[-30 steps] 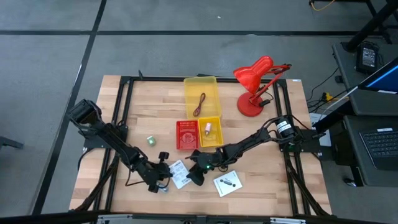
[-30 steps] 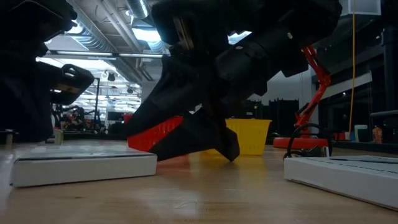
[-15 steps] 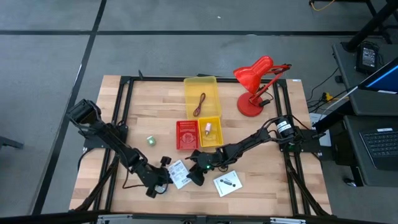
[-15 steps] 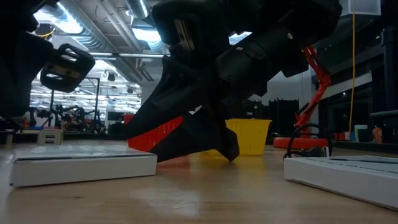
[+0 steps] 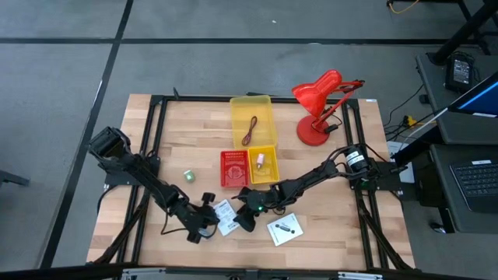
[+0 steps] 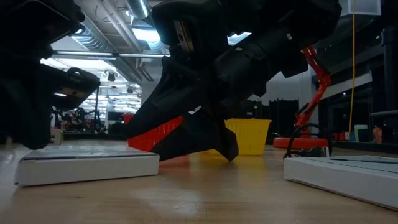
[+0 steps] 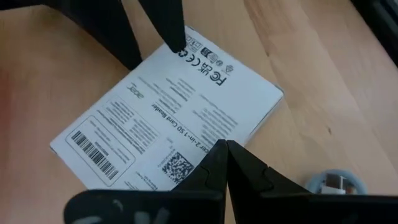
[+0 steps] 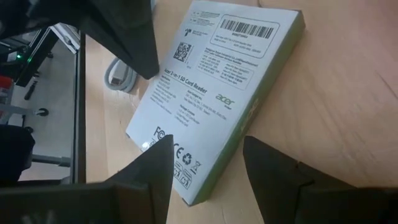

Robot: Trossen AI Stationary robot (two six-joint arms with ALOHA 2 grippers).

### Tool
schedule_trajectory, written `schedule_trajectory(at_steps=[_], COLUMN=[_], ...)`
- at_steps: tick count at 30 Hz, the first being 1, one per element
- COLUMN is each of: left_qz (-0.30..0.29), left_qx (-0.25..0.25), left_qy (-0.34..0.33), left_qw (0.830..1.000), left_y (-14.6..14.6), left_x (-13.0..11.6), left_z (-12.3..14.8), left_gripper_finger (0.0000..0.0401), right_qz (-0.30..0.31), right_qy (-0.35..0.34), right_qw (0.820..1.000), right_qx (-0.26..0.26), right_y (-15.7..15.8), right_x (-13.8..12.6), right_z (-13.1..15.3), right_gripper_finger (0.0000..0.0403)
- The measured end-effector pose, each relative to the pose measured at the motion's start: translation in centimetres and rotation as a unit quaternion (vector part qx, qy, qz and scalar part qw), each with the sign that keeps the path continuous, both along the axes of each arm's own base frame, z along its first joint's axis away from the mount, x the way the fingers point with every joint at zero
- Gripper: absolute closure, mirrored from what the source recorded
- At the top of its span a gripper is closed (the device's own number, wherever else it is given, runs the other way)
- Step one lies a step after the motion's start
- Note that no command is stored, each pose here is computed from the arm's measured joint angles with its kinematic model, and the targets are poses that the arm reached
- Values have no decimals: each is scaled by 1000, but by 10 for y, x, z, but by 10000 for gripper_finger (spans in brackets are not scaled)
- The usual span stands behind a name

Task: Pick and place items into bin
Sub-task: Put the left white card reader box into the red bin

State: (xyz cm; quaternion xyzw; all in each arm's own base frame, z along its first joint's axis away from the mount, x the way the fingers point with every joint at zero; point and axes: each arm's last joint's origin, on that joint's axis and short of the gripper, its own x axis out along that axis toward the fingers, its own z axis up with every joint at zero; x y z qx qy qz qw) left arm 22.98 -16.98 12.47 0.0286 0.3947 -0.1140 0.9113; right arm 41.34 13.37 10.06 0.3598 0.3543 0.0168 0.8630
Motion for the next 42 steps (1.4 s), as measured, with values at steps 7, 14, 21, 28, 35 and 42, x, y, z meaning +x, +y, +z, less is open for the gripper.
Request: schedule_trajectory(at_steps=[7, 14, 21, 28, 35, 42], left_qz=[-2, 21, 12, -14, 1, 8], left_qx=[-11, -19, -17, -7, 14, 5], left_qy=[8, 29, 20, -2, -1, 4], left_qw=[1000, 999, 1000, 1000, 1000, 1000], left_y=[0, 4, 3, -2, 2, 4], left_x=[-1, -6, -5, -1, 0, 0], left_z=[0, -7, -6, 0, -1, -2], left_gripper_finger=[399, 399, 399, 399, 399, 399], right_qz=[1, 3, -8, -11, -10, -5], right_qy=[0, 1, 6, 15, 14, 7], right_qw=[1000, 1000, 1000, 1000, 1000, 1000], right_qx=[-1, 0, -10, -13, -13, -19], right_y=[0, 0, -1, -2, -2, -2], right_x=[0, 0, -2, -3, -3, -3], right_z=[0, 1, 2, 2, 3, 6], right_gripper_finger=[229, 229, 229, 229, 229, 229])
